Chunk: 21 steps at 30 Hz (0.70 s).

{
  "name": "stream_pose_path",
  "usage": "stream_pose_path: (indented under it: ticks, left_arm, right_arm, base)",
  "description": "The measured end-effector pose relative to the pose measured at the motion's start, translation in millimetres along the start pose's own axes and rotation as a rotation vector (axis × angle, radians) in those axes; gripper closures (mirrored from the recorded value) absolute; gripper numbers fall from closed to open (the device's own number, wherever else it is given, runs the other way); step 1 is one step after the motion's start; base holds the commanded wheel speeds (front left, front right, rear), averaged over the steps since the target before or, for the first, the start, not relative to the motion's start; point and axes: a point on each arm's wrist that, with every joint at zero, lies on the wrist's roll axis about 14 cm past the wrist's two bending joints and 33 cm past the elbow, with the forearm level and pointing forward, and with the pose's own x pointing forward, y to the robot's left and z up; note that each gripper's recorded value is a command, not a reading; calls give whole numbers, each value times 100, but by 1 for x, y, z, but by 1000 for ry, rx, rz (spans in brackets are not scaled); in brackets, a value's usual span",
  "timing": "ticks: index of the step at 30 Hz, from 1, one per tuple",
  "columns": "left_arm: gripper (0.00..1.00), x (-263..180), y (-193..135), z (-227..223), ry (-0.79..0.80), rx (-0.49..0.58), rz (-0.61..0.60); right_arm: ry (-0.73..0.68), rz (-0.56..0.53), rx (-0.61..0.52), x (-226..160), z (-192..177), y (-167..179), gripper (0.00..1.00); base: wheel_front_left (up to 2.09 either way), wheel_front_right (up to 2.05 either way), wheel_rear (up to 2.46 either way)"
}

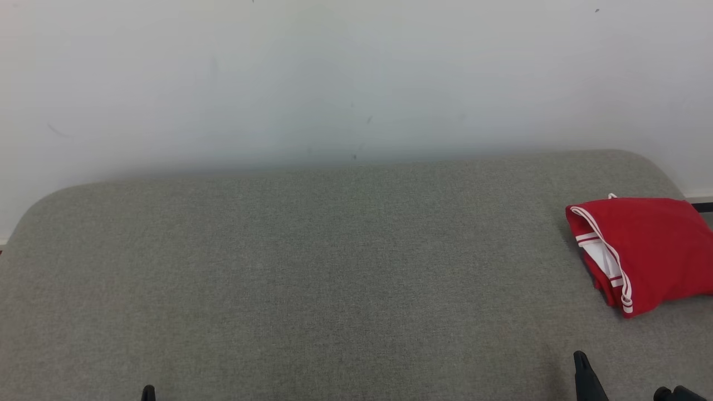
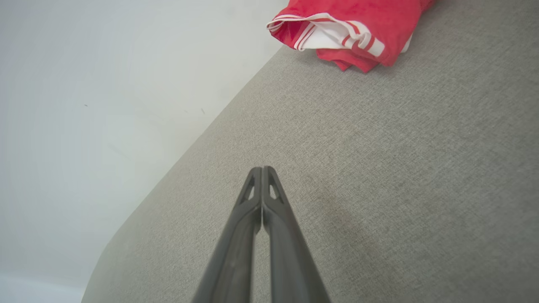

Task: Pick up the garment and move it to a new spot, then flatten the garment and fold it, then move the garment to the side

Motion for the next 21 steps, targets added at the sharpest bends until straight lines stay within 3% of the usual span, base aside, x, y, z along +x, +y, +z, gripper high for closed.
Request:
stream_pose_path:
  ticks: [21]
  left_arm:
    - [100, 14, -13, 8, 3, -259, -29]
  right_arm:
    - [-16, 29, 254, 15, 14, 14, 100]
  base:
    - [0, 0, 0]
